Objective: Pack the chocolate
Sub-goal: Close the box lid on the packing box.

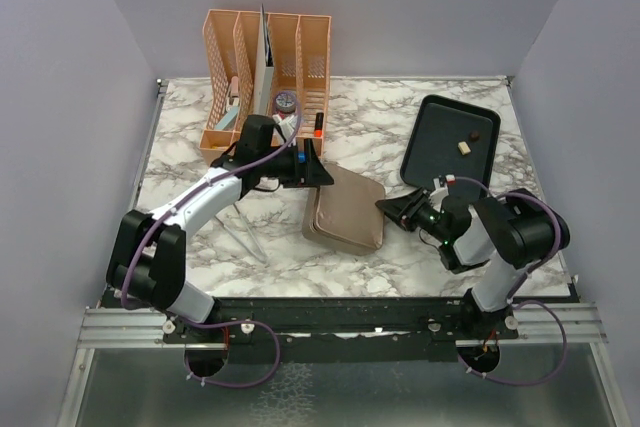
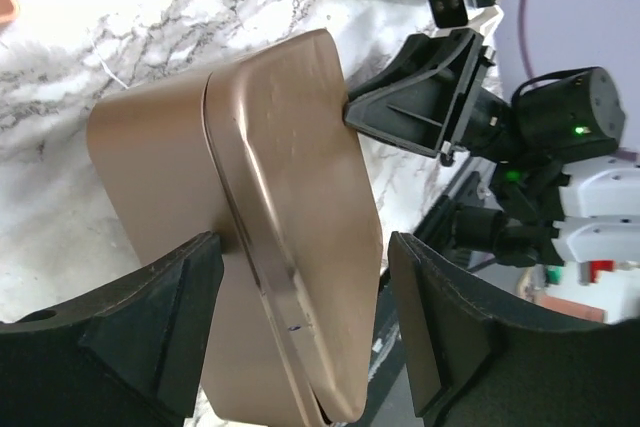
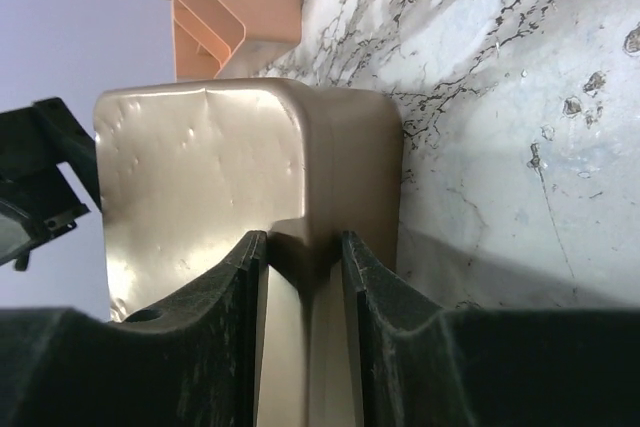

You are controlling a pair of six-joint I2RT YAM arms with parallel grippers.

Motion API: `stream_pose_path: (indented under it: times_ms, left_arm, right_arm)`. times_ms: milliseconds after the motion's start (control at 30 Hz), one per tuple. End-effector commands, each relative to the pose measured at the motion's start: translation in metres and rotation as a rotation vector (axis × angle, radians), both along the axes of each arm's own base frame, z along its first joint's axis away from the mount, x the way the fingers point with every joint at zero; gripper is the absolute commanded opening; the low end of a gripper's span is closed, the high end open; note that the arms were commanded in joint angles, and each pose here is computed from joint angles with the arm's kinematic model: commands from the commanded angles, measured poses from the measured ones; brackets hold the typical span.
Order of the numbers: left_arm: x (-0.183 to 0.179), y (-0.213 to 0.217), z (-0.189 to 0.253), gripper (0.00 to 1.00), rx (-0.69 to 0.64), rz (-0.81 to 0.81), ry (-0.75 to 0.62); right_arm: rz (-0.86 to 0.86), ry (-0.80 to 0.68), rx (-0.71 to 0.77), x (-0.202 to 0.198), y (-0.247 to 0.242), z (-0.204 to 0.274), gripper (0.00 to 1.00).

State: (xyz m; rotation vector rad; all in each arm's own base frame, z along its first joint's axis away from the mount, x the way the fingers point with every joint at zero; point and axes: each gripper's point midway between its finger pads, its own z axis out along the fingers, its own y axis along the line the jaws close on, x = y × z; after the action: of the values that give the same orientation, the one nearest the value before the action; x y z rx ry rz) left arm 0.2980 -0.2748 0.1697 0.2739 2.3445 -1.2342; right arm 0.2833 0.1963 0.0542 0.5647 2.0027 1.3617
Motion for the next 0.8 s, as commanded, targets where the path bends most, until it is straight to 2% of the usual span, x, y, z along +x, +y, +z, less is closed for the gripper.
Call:
stream_pose_path:
  times_ms: [0,300,500,633,767]
  left_arm:
    - [-0.028,-0.010,0.024,0.72,-0.197,-0.096,0.065]
    - [-0.029,-0.010,0.033,0.71,-0.246,-0.091,0.058]
    - [-0.033,-0.016,0.058,0.59,-0.395,-0.059,0.116]
    - [-0.032,-0.015,0.079,0.53,-0.431,-0.033,0.111]
    - [-0.029,-0.015,0.080,0.50,-0.435,-0.018,0.130]
  right_arm:
    - [0.049,0.164,-0.045,-0.033,0.000,-0.045,0.17]
    - [0.060,0.169,-0.016,-0.037,0.002,-0.048,0.17]
    - [0.068,0.170,-0.004,-0.040,0.003,-0.048,0.17]
    - [0.071,0.166,-0.013,-0.038,0.003,-0.047,0.19]
    - [0.067,0.167,-0.025,-0.036,0.003,-0.047,0.21]
